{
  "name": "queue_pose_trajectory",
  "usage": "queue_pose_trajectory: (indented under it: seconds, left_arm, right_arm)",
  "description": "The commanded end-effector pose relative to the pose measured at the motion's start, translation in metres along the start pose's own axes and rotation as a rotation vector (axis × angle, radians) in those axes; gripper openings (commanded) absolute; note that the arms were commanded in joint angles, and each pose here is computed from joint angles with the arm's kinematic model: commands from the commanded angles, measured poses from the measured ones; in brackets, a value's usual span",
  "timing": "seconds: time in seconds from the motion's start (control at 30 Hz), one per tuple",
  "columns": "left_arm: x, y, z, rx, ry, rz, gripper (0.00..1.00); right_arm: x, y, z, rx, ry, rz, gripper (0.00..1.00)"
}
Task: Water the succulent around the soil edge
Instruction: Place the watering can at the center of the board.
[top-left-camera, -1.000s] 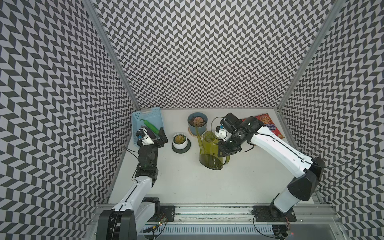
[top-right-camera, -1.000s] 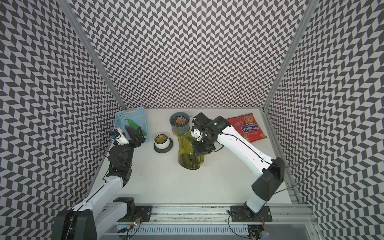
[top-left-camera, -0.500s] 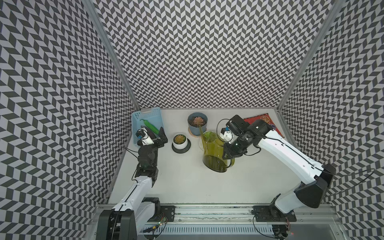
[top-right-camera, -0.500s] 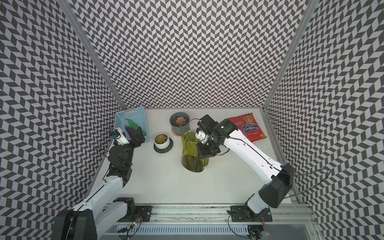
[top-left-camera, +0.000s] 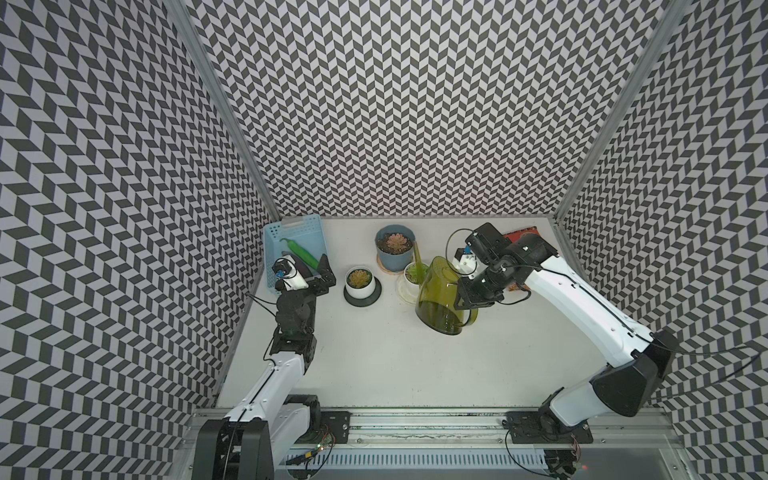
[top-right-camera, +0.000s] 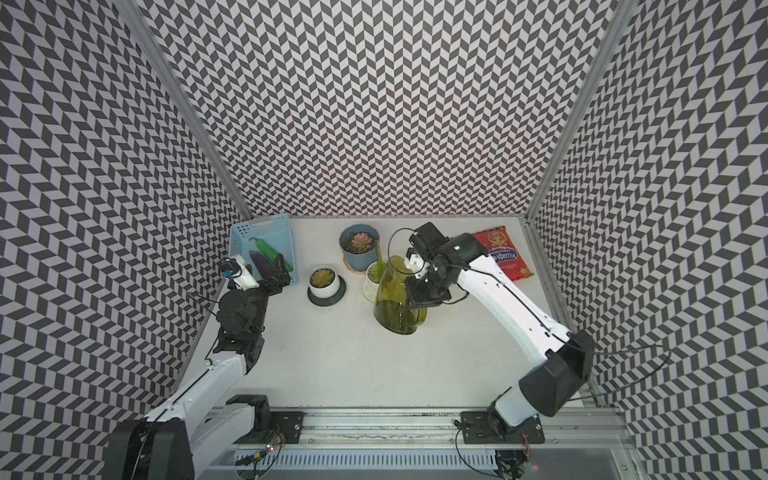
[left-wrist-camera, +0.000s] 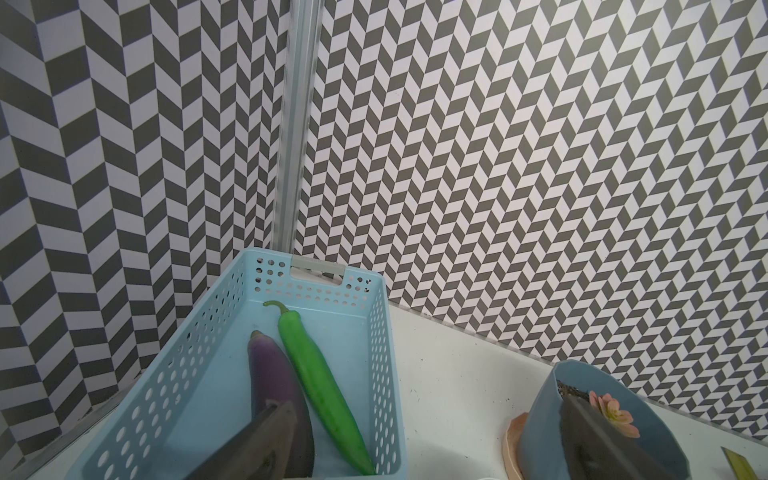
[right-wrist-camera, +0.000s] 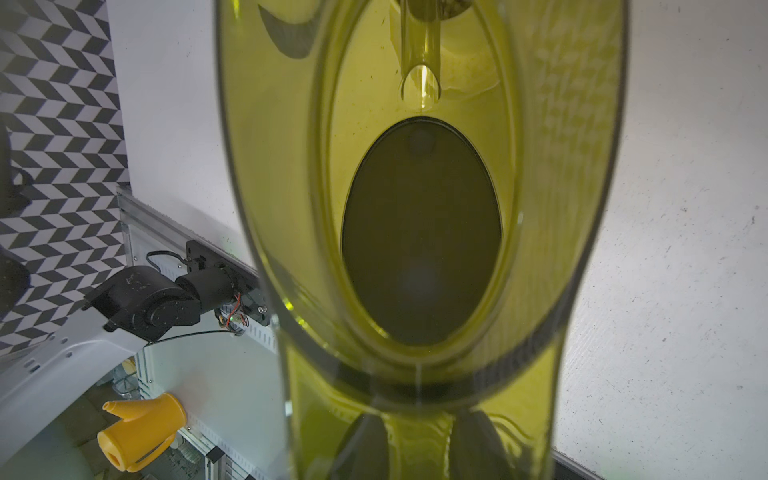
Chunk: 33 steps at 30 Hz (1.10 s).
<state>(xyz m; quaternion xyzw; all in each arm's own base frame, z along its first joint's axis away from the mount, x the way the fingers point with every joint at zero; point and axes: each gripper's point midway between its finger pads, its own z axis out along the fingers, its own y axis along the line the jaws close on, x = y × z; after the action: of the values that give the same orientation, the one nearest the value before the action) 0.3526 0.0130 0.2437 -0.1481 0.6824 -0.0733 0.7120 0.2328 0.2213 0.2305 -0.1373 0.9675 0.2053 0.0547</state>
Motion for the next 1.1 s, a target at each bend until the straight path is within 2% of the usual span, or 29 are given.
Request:
queue_pose_trajectory:
  seconds: [0.0, 0.63, 1.07]
  left_arm:
    - [-0.014, -0.008, 0.002, 0.025, -0.041, -0.012, 1.00]
    - [-0.015, -0.008, 0.005, 0.025, -0.039, -0.005, 1.00]
    - [-0.016, -0.008, 0.003, 0.023, -0.042, -0.006, 1.00]
  right_arm:
    - [-0.009, 0.005, -0.020, -0.045, -0.090, -0.037, 0.01]
    - [-0.029, 0.001, -0.040, -0.101, -0.148, -0.037, 0.01]
    - [-0.037, 0.023, -0.045, -0.203, -0.138, -0.056, 0.01]
